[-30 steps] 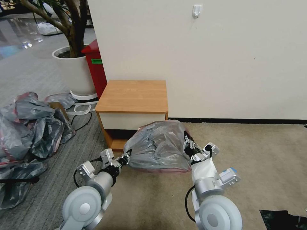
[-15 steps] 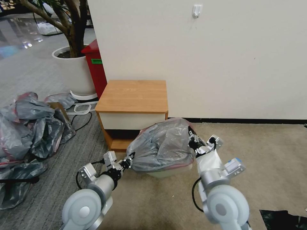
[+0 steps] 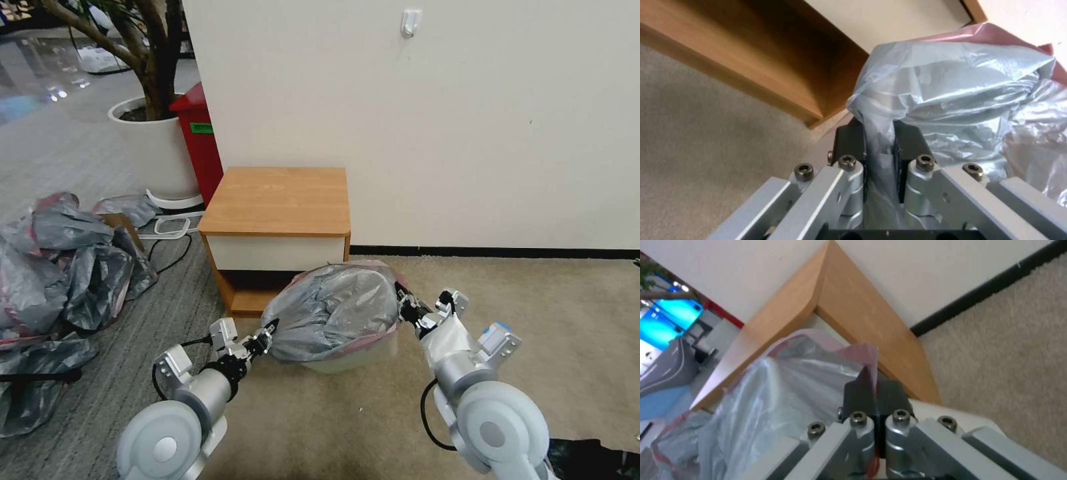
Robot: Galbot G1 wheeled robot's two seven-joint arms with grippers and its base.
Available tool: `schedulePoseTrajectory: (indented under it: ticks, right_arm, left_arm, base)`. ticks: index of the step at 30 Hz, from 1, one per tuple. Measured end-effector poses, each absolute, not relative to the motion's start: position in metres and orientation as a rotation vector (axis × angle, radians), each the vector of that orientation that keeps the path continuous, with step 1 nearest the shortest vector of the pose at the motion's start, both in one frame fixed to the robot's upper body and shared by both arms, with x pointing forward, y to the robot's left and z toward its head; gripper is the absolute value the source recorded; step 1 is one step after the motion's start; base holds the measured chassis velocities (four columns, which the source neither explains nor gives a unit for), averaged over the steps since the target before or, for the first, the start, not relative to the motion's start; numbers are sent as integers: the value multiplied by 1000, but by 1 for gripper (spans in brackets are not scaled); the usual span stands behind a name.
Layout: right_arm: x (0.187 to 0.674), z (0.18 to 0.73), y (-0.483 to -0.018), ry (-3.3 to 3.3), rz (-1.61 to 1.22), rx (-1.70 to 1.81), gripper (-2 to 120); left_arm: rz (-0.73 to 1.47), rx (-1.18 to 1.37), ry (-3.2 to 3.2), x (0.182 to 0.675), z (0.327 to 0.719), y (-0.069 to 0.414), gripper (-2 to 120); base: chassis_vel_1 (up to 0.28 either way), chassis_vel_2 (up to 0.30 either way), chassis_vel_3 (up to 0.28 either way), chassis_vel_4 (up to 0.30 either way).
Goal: Pick up the garbage bag from the table and place it over the trash can.
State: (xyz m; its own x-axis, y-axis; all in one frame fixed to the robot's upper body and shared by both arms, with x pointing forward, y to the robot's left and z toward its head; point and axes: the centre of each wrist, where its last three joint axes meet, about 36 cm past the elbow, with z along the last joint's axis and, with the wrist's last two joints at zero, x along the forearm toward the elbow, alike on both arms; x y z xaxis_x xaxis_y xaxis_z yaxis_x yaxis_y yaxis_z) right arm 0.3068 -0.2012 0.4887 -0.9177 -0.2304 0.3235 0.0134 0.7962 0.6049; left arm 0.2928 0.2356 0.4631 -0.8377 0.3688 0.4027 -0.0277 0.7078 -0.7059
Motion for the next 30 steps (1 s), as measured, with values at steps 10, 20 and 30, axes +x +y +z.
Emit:
schedulePoseTrajectory:
  ticks: [10, 20, 30]
  right_arm:
    - [296, 493, -210, -2556, -887, 188, 0]
    - [306, 468, -210, -2569, -895, 211, 0]
    - [297, 464, -205, -2576, -881, 213, 0]
  left_arm:
    - [1094, -282, -2362, 296, 465, 245, 8]
    - [1144, -304, -2329, 291, 471, 246, 8]
    - [1149, -260, -2344, 294, 473, 249, 8]
  base:
    - [0, 0, 0, 0]
    - [0, 0, 0, 0]
    - [0, 0, 0, 0]
